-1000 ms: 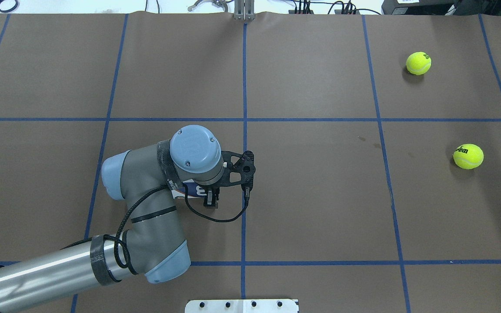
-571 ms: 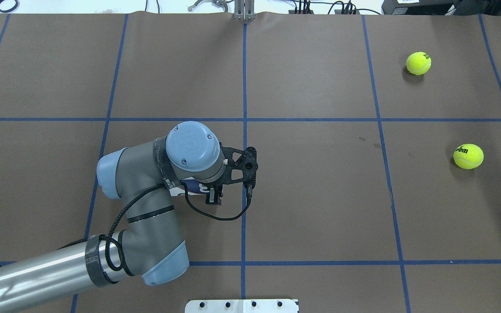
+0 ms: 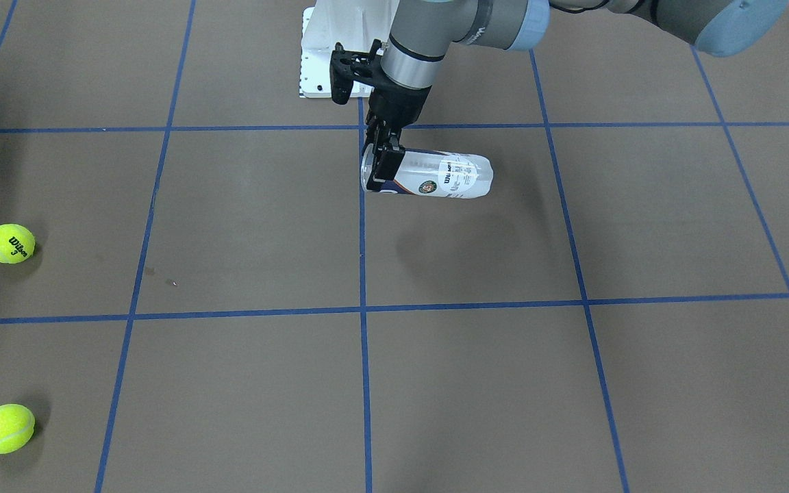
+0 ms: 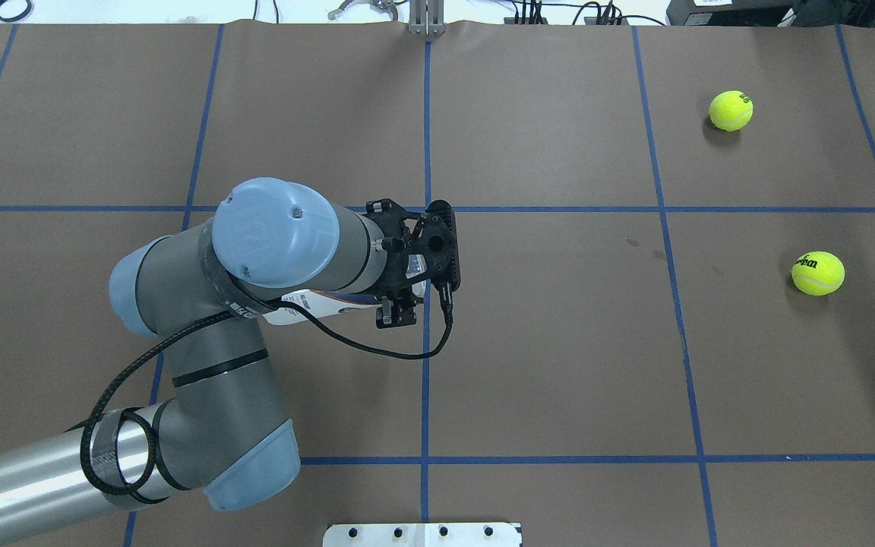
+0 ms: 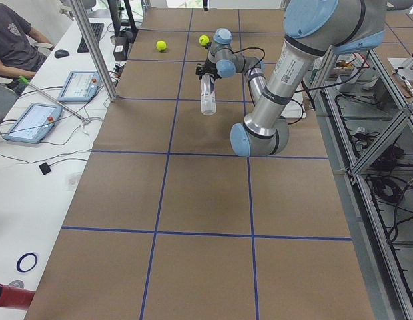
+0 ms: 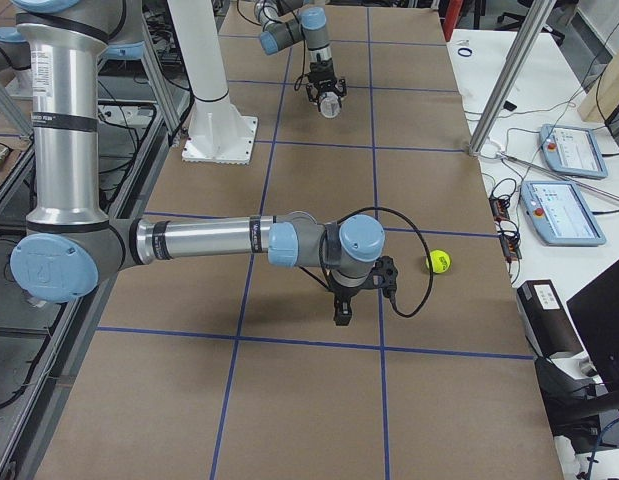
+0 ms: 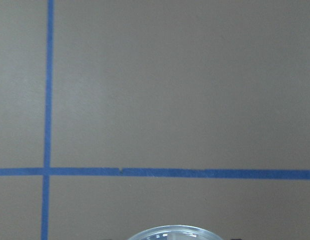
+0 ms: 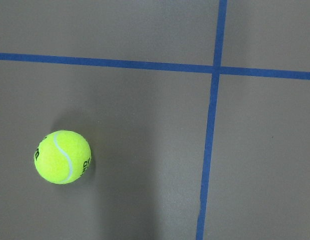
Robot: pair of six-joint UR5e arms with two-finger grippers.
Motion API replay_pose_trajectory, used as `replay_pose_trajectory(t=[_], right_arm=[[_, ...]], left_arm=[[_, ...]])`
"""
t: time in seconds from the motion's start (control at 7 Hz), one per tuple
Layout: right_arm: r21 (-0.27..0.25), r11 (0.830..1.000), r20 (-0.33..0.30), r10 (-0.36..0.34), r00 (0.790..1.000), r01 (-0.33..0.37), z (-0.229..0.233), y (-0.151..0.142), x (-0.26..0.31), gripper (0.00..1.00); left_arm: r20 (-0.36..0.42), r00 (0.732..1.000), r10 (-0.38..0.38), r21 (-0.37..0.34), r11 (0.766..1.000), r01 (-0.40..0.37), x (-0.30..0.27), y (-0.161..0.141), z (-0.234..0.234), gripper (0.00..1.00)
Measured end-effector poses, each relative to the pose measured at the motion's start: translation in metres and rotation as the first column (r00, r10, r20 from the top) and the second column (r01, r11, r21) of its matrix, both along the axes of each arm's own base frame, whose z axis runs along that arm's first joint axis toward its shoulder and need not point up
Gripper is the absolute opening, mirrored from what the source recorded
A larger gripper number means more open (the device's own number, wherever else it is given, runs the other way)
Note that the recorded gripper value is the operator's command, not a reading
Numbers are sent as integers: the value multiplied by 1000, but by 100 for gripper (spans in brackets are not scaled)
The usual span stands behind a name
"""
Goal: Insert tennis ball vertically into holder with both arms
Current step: 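Lift the can with the left gripper and stand it upright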
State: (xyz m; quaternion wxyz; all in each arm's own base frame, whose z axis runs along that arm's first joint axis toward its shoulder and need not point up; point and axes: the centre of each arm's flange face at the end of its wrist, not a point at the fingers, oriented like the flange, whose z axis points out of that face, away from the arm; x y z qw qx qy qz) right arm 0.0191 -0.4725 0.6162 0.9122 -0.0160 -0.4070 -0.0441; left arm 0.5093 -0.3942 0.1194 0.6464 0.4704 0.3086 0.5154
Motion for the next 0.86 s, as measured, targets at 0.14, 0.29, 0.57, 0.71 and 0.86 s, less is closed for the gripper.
replay_pose_trajectory(t=[0.14, 0.29, 0.57, 0.71, 0.86], right_arm=[[0, 1000, -1, 0, 1000, 0, 0, 0, 0, 100], [1, 1000, -1, -1, 1000, 1, 0, -1, 0, 100], [7, 1000, -1, -1, 1000, 1, -3, -3, -1, 100], [14, 1000, -1, -1, 1000, 1, -5, -5, -1, 100], [34, 999, -1, -1, 1000, 1, -8, -8, -1, 100]], left_arm=[[-121, 992, -44, -33, 999, 40, -5, 0, -8, 69], [-242, 967, -84, -62, 996, 72, -4, -2, -11, 69], [-479, 857, -187, -106, 982, 155, 14, -18, 6, 69], [-585, 780, -221, -115, 975, 190, 23, -26, 23, 69], [-681, 694, -234, -114, 970, 215, 25, -31, 39, 67]])
